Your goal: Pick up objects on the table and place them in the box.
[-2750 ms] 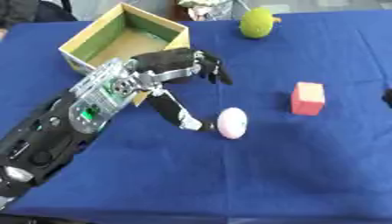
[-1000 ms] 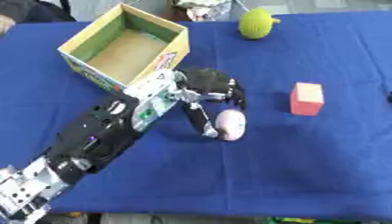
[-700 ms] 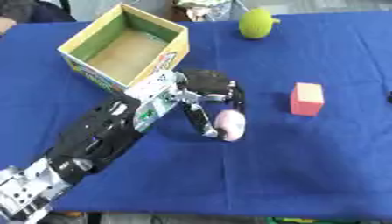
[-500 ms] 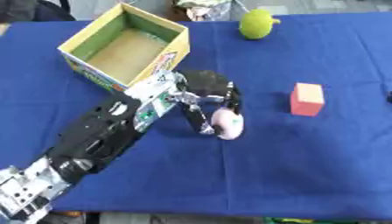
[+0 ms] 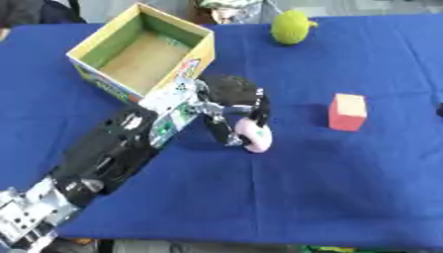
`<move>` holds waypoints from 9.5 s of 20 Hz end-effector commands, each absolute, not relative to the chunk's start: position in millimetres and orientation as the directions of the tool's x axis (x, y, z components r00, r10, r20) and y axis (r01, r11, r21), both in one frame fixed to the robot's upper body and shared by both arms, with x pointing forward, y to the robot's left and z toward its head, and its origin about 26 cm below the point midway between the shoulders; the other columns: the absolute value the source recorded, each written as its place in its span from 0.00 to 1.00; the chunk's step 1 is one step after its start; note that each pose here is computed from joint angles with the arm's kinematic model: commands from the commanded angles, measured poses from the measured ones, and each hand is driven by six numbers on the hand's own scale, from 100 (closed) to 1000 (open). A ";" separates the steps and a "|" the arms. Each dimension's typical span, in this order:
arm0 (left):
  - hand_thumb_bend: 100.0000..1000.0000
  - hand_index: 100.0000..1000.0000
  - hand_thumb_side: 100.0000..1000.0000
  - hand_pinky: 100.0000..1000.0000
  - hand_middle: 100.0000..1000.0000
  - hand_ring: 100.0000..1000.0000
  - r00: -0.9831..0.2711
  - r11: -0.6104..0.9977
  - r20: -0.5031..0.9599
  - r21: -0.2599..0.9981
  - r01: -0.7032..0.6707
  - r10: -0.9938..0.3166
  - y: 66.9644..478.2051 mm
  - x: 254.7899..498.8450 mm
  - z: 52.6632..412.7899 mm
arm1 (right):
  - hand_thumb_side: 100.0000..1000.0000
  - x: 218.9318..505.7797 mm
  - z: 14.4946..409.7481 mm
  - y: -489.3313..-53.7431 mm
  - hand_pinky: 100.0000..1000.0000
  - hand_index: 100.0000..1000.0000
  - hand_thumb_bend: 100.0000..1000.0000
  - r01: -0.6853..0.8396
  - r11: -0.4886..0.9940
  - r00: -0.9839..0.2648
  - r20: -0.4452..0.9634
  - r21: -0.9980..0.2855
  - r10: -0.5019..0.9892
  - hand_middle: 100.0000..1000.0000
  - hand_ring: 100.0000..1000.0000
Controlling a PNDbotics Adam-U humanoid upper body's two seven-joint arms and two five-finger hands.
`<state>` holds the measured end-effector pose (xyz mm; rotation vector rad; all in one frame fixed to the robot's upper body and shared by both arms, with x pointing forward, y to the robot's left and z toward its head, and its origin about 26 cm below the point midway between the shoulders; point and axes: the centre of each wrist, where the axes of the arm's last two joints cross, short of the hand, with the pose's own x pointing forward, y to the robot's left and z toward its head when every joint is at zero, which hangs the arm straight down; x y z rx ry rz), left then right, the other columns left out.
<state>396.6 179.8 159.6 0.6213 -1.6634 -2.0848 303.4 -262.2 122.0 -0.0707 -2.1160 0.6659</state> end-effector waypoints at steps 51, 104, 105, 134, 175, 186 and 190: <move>0.28 0.78 0.02 0.58 0.66 0.62 0.262 0.039 0.101 0.972 -0.231 -0.960 415.3 430.9 173.6 | 0.38 301.8 126.9 -266.5 0.86 0.85 0.00 -0.180 0.850 -0.614 0.732 -0.495 0.296 0.74 0.80; 0.34 0.73 0.29 0.44 0.58 0.59 -0.677 0.826 0.565 0.552 -0.116 -0.472 272.2 303.0 202.7 | 0.53 417.0 206.0 -268.1 0.90 0.96 0.00 -0.189 0.085 -0.848 0.207 -0.978 0.487 0.88 0.91; 0.34 0.73 0.29 0.44 0.58 0.59 -0.671 0.827 0.571 0.550 -0.114 -0.473 272.9 302.7 200.5 | 0.56 418.8 204.9 -267.9 0.90 0.96 0.00 -0.183 0.065 -0.850 0.191 -0.981 0.491 0.88 0.91; 0.33 0.74 0.34 0.43 0.58 0.59 -0.585 0.832 0.648 0.548 -0.088 -0.488 279.6 302.3 170.9 | 0.64 452.1 180.0 -254.4 0.87 0.96 0.00 -0.059 -0.207 -0.837 -0.065 -0.976 0.544 0.87 0.90; 0.28 0.74 0.35 0.43 0.58 0.59 -0.585 0.836 0.653 0.542 -0.082 -0.481 278.5 301.1 168.4 | 0.12 460.9 194.1 -250.7 0.78 0.90 0.00 -0.007 -0.049 -0.841 -0.021 -0.999 0.540 0.41 0.73; 0.26 0.73 0.34 0.41 0.56 0.57 -0.602 0.869 0.672 0.488 -0.078 -0.431 270.0 299.2 166.5 | 0.00 462.6 281.9 -210.4 0.78 0.91 0.00 0.125 0.007 -0.890 -0.109 -0.992 0.443 0.42 0.73; 0.24 0.72 0.32 0.39 0.54 0.56 -0.628 0.890 0.673 0.451 -0.070 -0.391 263.5 299.6 167.7 | 0.00 468.1 302.2 -198.1 0.78 0.91 0.00 0.153 0.021 -0.888 -0.128 -0.988 0.441 0.43 0.73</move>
